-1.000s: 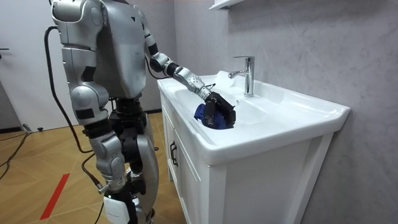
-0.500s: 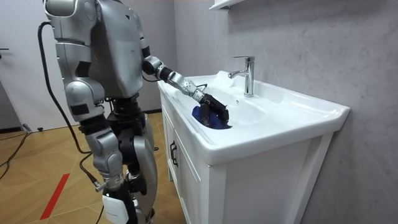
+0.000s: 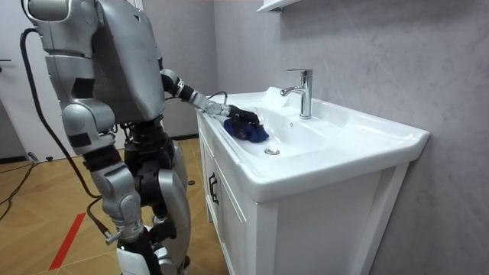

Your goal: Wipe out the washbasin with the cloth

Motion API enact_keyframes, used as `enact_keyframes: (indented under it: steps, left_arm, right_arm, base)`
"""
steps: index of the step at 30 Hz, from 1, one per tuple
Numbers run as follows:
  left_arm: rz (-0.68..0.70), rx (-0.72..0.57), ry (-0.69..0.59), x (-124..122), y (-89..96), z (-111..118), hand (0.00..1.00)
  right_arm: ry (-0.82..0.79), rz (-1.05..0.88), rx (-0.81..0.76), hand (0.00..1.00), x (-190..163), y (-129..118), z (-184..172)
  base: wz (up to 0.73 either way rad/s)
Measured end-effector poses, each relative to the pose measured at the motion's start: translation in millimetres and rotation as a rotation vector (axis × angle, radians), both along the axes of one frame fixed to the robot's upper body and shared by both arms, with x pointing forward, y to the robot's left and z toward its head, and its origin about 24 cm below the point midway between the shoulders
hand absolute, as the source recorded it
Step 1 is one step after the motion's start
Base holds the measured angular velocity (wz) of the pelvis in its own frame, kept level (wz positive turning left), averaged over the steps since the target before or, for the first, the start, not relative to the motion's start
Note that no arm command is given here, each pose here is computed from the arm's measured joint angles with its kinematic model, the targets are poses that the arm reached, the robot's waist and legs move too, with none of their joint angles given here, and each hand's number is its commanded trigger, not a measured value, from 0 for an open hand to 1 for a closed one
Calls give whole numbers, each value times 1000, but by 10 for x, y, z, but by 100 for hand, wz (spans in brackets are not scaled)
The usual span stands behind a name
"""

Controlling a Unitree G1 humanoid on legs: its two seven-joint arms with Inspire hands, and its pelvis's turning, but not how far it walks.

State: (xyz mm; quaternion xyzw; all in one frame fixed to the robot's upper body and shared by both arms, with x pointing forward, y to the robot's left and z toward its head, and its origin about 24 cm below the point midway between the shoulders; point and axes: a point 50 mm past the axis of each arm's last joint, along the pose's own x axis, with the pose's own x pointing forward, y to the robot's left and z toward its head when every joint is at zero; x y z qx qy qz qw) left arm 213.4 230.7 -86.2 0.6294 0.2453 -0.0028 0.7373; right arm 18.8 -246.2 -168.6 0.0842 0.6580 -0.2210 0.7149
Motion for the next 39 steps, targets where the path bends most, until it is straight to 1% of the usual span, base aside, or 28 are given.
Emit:
enact_keyframes:
  steps: [1,4,7,10,14,21,26,32,37,39]
  left_arm:
    - [-16,53,1,-20,24,-9,100]
    - [-33,146,-3,-70,71,-12,100]
    - [-22,199,-12,-149,137,-20,100]
    - [0,211,-36,-182,177,-13,100]
    - [29,219,-60,-213,228,1,100]
    - [19,228,-114,-191,212,73,100]
    - [20,223,-140,-218,207,110,100]
    - [17,205,-206,-149,193,224,100]
    - [-1,201,-308,-52,151,430,100]
    - [-6,198,-329,-24,138,476,100]
  right_arm:
    - [16,15,-2,0,-13,-15,3]
    - [62,31,-1,0,-80,-47,9]
    - [108,12,1,0,-166,-79,16]
    - [132,1,-13,0,-187,-90,21]
    - [122,-5,-23,0,-135,-99,23]
    - [99,-6,-29,0,-62,-132,34]
    - [29,-62,-23,0,48,-119,32]
    - [-35,-112,-29,0,118,-122,34]
    - [-48,-137,-14,0,103,-102,26]
    - [-56,-135,-11,0,94,-106,27]
  base:
    - [-8]
    - [-11]
    - [-16]
    - [-20]
    - [0]
    - [5]
    - [8]
    - [20]
    - [19]
    - [22]
